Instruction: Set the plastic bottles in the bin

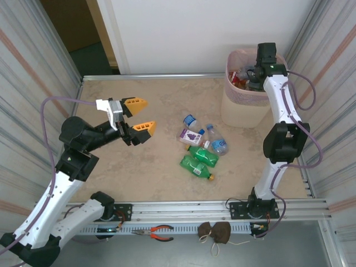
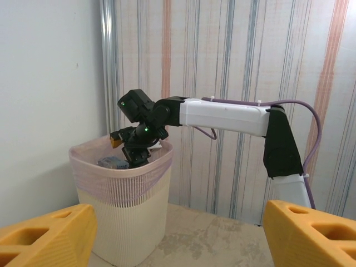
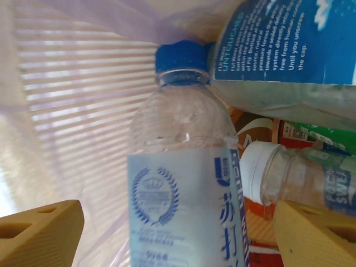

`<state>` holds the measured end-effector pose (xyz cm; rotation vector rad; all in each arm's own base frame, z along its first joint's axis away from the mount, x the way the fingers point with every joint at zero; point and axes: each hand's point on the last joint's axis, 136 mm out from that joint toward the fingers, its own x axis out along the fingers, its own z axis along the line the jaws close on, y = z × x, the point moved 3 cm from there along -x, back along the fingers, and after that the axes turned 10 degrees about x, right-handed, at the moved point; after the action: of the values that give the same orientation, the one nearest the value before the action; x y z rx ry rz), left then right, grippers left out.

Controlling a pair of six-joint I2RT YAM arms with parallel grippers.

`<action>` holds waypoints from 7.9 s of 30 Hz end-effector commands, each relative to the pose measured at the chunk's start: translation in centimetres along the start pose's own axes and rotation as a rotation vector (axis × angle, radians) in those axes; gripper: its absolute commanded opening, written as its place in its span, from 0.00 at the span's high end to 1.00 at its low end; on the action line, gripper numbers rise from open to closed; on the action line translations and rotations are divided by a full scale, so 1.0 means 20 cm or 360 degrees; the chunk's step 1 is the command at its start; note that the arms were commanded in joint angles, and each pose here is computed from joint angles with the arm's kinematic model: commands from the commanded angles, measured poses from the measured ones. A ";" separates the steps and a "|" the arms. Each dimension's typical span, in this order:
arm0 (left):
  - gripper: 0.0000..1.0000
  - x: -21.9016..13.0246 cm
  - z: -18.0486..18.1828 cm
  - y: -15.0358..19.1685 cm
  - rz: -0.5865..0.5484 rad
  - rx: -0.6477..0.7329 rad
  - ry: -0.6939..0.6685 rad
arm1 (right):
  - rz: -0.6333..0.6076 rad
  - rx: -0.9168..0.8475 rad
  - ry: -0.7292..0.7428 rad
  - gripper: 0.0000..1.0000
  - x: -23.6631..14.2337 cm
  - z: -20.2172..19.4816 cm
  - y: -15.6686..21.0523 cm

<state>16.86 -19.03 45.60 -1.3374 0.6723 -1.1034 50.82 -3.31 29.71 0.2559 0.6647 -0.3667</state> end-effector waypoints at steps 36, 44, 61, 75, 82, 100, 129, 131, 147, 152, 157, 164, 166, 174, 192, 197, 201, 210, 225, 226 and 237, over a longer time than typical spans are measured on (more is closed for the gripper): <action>0.21 -0.01 0.03 -0.03 -0.0053 0.0021 -0.0060 | 0.0456 -0.0539 -0.0192 0.23 0.14 0.11 -0.05; 0.21 0.00 0.06 0.03 0.0023 -0.0022 -0.0117 | 0.0593 -0.0911 -0.0449 0.23 -0.17 0.31 0.03; 0.22 0.04 0.25 0.35 0.0396 -0.0348 -0.0401 | 0.0952 -0.1848 -0.0820 0.28 -0.75 0.14 0.27; 0.25 -0.06 0.39 0.58 0.0538 -0.0747 -0.0603 | 0.1041 -0.2727 -0.0591 0.32 -0.82 -0.44 0.67; 0.25 -0.08 0.39 0.59 0.0558 -0.0764 -0.0618 | 0.1067 -0.3177 -0.0157 0.33 -0.66 -0.80 0.73; 0.25 -0.11 0.39 0.62 0.0565 -0.0806 -0.0654 | 0.1109 -0.3430 0.0682 0.50 -0.14 -1.33 0.60; 0.25 -0.15 0.39 0.62 0.0544 -0.0815 -0.0704 | 0.1135 -0.3466 0.0947 0.62 0.14 -1.53 0.55; 0.25 -0.15 0.39 0.62 0.0542 -0.0815 -0.0705 | 0.1132 -0.3467 0.0948 0.64 0.14 -1.53 0.55; 0.25 -0.15 0.40 0.62 0.0527 -0.0828 -0.0711 | 0.0967 -0.3479 0.0675 0.70 -0.12 -1.21 0.60; 0.25 -0.14 0.40 0.62 0.0513 -0.0834 -0.0710 | 0.0945 -0.3414 0.0419 0.69 -0.30 -1.00 0.66; 0.25 -0.14 0.40 0.62 0.0512 -0.0845 -0.0701 | 0.0943 -0.3297 0.0131 0.69 -0.51 -0.79 0.70; 0.25 -0.13 0.41 0.63 0.0508 -0.0850 -0.0701 | 0.0938 -0.3058 -0.0335 0.69 -0.82 -0.45 0.70; 0.25 -0.13 0.41 0.63 0.0506 -0.0852 -0.0703 | 0.0930 -0.2979 -0.0481 0.68 -0.91 -0.35 0.70; 0.26 -0.13 0.41 0.62 0.0501 -0.0844 -0.0702 | 0.0889 -0.2538 -0.1018 0.68 -1.21 0.05 0.58; 0.25 -0.12 0.43 0.58 0.0492 -0.0812 -0.0705 | 0.0469 -0.1995 -0.1067 0.70 -0.89 0.57 0.15; 0.25 -0.12 0.43 0.58 0.0499 -0.0811 -0.0707 | 0.0488 -0.2024 -0.0877 0.71 -0.65 0.51 0.13; 0.25 -0.12 0.43 0.59 0.0499 -0.0810 -0.0713 | 0.0563 -0.2034 -0.0730 0.71 -0.47 0.41 0.14; 0.25 -0.13 0.44 0.60 0.0511 -0.0816 -0.0723 | 0.0777 -0.2118 -0.0422 0.72 -0.16 0.10 0.23; 0.25 -0.14 0.45 0.63 0.0522 -0.0831 -0.0744 | 0.1027 -0.2144 -0.0078 0.64 0.17 -0.21 0.28; 0.25 -0.14 0.45 0.63 0.0520 -0.0830 -0.0745 | 0.1024 -0.2144 -0.0086 0.62 0.16 -0.20 0.29; 0.25 -0.14 0.45 0.63 0.0511 -0.0841 -0.0737 | 0.0867 -0.2188 -0.0276 0.46 -0.14 0.03 0.26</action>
<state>26.57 -14.54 33.88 -1.7762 0.8489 -0.3198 53.14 2.13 28.63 -0.8545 0.5588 0.6515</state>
